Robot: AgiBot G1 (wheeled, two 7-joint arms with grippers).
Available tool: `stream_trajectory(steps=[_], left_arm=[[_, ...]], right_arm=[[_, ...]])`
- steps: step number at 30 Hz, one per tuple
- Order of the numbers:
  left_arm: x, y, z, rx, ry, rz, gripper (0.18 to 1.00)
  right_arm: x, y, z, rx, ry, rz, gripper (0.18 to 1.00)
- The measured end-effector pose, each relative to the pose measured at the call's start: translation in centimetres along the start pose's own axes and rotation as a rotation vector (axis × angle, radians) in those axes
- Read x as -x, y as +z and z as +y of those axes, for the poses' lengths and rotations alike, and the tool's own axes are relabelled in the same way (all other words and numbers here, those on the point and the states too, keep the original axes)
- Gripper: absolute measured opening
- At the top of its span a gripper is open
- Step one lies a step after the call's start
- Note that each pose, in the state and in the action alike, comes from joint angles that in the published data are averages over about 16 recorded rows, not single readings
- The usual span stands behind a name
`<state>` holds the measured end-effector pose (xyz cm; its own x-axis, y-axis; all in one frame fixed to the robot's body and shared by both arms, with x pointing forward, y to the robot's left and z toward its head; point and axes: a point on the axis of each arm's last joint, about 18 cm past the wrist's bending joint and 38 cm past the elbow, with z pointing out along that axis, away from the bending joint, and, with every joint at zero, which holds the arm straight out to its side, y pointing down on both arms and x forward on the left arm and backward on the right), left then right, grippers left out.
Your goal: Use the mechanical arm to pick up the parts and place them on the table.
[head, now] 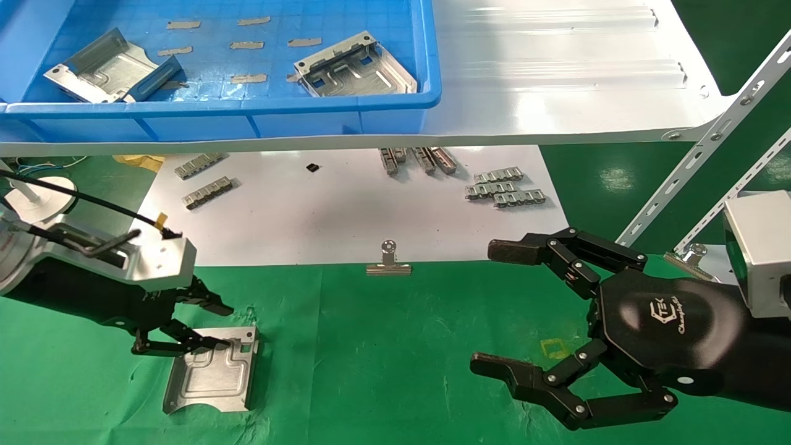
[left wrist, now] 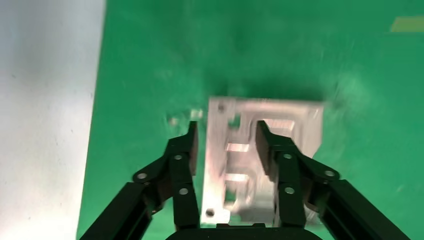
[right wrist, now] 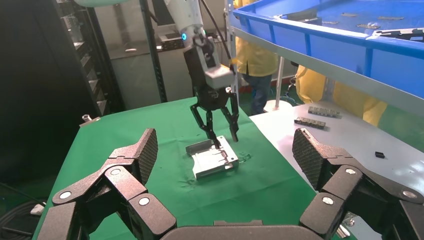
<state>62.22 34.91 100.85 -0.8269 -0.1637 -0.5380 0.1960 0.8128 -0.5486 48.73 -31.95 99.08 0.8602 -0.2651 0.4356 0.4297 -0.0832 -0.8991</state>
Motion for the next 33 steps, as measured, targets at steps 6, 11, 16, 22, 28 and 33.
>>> stream_trajectory(steps=[6,11,16,22,28,33], left_arm=[[-0.6,-0.6,-0.4,-0.18,-0.091,-0.018,0.537],[-1.0,-1.2,-0.3,-0.301,-0.148,-0.04,0.648],[-1.2,-1.4,-0.2,-0.353,-0.17,-0.05,0.754],[-1.2,-1.3,-0.2,-0.353,-0.17,-0.049,0.867],[-1.4,-1.1,-0.5,-0.356,-0.162,-0.042,0.943],[-1.8,-0.6,-0.8,-0.385,-0.158,-0.03,0.979]], right_arm=[[0.0,0.0,0.0,0.0,0.0,0.0,1.0],[0.0,0.0,0.0,0.0,0.0,0.0,1.0],[0.0,0.0,0.0,0.0,0.0,0.0,1.0],[0.0,0.0,0.0,0.0,0.0,0.0,1.0],[0.0,0.0,0.0,0.0,0.0,0.0,1.0],[0.0,0.0,0.0,0.0,0.0,0.0,1.0]])
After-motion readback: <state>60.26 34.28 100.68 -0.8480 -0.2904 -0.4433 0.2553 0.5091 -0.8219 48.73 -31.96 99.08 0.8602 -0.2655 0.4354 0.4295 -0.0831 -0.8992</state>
